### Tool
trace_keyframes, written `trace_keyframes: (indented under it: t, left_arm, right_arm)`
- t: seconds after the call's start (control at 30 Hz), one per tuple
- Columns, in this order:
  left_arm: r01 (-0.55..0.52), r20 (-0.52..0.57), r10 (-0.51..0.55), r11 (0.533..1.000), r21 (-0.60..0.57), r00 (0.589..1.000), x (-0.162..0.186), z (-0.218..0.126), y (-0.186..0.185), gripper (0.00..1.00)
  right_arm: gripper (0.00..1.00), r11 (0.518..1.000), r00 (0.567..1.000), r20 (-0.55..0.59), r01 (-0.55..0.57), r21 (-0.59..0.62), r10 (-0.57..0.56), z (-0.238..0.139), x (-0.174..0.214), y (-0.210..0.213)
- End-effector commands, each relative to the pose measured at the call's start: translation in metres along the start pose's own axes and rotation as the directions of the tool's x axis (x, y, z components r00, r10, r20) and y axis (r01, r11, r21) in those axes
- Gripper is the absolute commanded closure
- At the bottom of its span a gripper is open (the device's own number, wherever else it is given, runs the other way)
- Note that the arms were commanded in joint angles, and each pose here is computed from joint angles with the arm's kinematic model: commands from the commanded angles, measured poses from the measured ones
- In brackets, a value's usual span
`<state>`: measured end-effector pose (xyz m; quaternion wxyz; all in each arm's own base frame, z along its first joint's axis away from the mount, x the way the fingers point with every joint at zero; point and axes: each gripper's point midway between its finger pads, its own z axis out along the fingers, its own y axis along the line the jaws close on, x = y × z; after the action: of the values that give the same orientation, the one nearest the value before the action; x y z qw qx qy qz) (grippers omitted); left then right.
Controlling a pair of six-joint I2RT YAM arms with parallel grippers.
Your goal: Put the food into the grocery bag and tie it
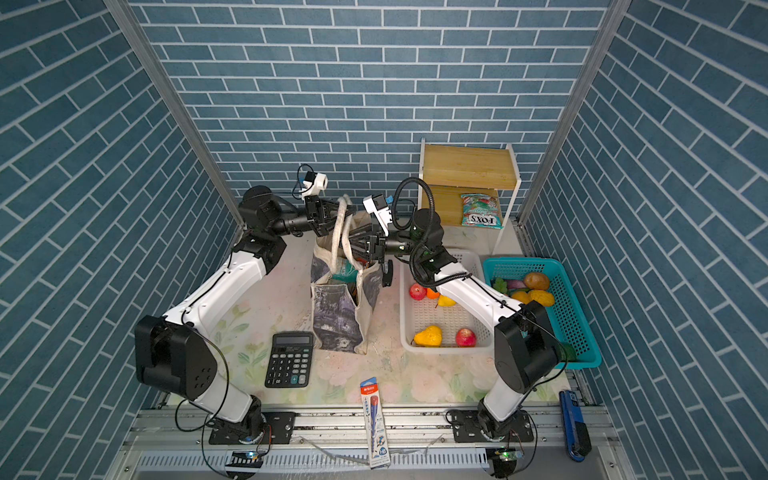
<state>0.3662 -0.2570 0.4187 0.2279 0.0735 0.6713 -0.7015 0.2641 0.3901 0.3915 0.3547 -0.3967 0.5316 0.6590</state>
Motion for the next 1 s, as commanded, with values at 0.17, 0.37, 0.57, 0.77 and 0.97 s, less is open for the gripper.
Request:
trace_keyframes:
  t: [0.17,0.37,0.57,0.77,0.97]
  left_arm:
    - [-0.066,0.161,0.092,0.985,-0.161,0.983,-0.017,-0.026,0.019,1.0]
    - [-0.089,0.194,0.151,0.952,-0.293,0.969,-0.013,-0.039,0.034,1.0]
    - [-0.096,0.221,0.22,0.88,-0.466,0.95,-0.009,-0.062,0.044,1.0]
    - [-0.077,0.184,0.251,0.762,-0.643,0.95,0.001,-0.083,0.065,1.0]
    - [-0.088,0.141,0.29,0.655,-0.751,0.947,0.006,-0.092,0.082,1.0]
  right_arm:
    - [0.45,0.955,0.975,0.055,0.223,-0.196,-0.216,0.012,-0.015,0.071]
    - [0.36,0.944,0.969,0.09,0.243,-0.221,-0.229,0.02,-0.021,0.081]
    - [0.32,0.938,0.964,0.116,0.26,-0.23,-0.239,0.028,-0.027,0.085]
    - [0.29,0.931,0.959,0.138,0.275,-0.242,-0.248,0.031,-0.033,0.091]
    - [0.26,0.927,0.957,0.152,0.279,-0.249,-0.248,0.032,-0.037,0.094]
